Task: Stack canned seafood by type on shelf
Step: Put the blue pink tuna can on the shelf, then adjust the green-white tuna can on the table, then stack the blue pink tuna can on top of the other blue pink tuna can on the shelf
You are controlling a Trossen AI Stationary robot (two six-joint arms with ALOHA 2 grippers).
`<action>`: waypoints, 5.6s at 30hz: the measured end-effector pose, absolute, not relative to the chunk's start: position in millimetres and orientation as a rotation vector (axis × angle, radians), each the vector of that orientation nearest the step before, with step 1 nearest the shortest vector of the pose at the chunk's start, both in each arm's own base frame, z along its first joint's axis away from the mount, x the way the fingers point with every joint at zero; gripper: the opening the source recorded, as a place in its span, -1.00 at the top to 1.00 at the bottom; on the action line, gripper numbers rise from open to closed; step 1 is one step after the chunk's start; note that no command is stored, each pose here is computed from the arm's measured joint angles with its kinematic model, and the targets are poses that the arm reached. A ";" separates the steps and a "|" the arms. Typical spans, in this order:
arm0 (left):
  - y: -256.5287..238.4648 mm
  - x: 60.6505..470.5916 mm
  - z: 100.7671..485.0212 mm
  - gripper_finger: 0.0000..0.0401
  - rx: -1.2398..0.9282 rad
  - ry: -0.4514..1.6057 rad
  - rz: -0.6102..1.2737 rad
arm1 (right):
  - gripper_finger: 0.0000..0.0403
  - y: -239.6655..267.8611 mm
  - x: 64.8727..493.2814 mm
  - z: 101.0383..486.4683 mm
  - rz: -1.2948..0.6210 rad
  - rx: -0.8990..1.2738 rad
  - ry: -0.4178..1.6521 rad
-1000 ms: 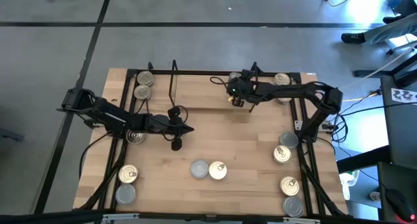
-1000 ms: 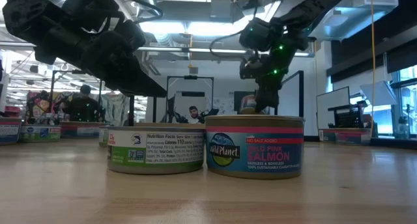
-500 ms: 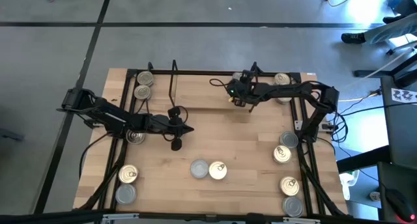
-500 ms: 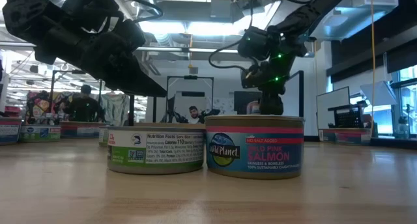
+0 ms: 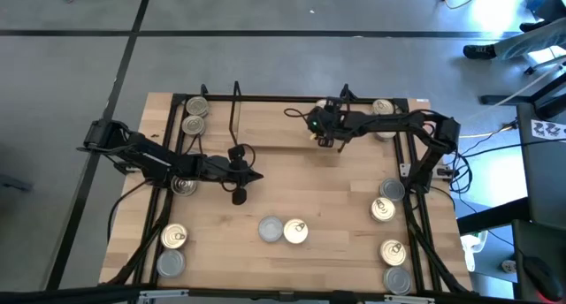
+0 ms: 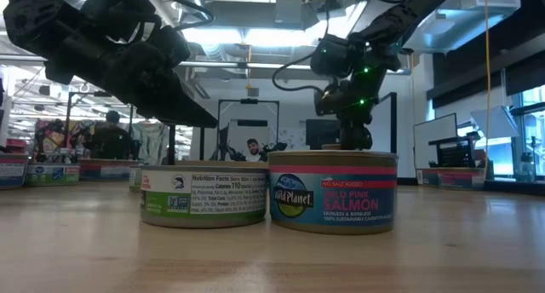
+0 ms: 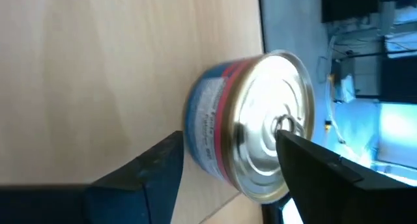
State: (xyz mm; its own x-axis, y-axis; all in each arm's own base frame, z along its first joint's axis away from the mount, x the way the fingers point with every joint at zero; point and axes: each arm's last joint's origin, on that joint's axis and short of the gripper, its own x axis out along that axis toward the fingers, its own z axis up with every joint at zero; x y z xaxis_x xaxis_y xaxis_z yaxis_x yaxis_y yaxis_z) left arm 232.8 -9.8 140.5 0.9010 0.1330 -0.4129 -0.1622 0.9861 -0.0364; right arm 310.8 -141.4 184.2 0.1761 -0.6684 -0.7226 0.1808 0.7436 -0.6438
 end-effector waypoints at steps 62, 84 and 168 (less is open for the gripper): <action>-167.4 308.6 139.6 0.99 -0.197 0.950 -0.010 | 0.04 215.5 240.2 172.1 0.011 -0.159 1.108; -179.2 329.6 165.5 0.99 -0.178 0.523 -0.011 | 0.04 226.6 248.8 182.2 -0.121 -0.184 0.801; -151.4 313.2 97.8 0.99 -0.122 0.537 0.040 | -0.40 218.1 315.3 109.3 0.090 -1.059 0.761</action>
State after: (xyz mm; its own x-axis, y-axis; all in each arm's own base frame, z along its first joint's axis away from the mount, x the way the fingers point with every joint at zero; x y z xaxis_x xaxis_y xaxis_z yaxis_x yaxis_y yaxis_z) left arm 313.2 -151.4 97.8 0.8584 0.0061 -0.5129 -0.0701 0.9919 -0.1057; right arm 315.3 218.1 109.3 0.7458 -0.2824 -0.6034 -0.4155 0.5109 -0.7526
